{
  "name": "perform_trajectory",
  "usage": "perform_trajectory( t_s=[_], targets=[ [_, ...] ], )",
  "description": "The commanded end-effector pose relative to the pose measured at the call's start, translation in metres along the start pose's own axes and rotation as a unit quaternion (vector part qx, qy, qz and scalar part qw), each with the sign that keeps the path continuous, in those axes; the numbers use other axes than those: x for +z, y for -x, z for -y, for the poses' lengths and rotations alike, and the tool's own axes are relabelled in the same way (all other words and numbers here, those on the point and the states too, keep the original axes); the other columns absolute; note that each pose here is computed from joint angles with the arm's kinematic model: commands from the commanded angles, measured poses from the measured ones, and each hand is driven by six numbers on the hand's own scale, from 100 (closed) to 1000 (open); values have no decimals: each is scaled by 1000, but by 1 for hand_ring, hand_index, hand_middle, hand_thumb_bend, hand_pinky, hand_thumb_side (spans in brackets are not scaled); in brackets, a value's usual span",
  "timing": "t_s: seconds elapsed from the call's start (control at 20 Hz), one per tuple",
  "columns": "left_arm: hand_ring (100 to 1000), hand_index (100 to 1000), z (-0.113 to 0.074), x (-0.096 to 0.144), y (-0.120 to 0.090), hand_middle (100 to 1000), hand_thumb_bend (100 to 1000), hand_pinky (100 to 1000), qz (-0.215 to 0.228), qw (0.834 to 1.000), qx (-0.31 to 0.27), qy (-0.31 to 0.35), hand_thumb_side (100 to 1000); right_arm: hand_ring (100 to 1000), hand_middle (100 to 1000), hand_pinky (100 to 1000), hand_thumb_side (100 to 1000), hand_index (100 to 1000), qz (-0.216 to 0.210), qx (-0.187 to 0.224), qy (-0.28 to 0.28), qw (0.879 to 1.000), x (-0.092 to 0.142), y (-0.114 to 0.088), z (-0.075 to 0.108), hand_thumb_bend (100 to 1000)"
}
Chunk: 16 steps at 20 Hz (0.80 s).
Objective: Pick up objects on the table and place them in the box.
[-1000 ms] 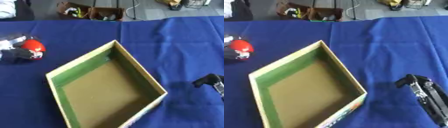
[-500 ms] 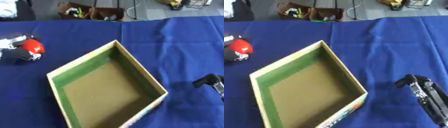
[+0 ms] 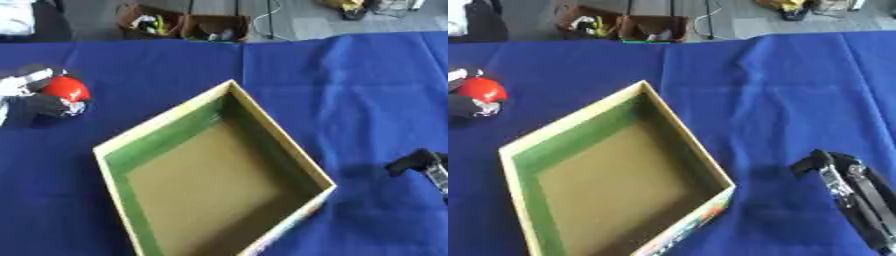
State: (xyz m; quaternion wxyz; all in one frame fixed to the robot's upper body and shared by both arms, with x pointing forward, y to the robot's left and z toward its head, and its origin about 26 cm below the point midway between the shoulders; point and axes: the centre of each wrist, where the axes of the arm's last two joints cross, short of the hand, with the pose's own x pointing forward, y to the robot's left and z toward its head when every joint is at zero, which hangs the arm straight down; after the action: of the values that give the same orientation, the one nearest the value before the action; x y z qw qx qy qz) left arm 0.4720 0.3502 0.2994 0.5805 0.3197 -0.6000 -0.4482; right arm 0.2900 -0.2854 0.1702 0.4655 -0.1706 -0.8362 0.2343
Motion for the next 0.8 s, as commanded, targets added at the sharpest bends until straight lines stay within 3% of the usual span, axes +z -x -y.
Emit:
perform_trajectory(
  t_s=[0.05, 0.8],
  targets=[
    [643, 812, -16, 5, -7, 744, 100, 429, 3, 1000, 0, -23, 337, 694, 501, 869, 1000, 612, 3, 7, 5, 1000, 0, -3, 3, 100],
    [649, 764, -43, 20, -32, 748, 100, 431, 12, 995, -77, -65, 245, 694, 502, 875, 1000, 614, -11, -3, 2, 1000, 4, 0, 3, 100]
  ],
)
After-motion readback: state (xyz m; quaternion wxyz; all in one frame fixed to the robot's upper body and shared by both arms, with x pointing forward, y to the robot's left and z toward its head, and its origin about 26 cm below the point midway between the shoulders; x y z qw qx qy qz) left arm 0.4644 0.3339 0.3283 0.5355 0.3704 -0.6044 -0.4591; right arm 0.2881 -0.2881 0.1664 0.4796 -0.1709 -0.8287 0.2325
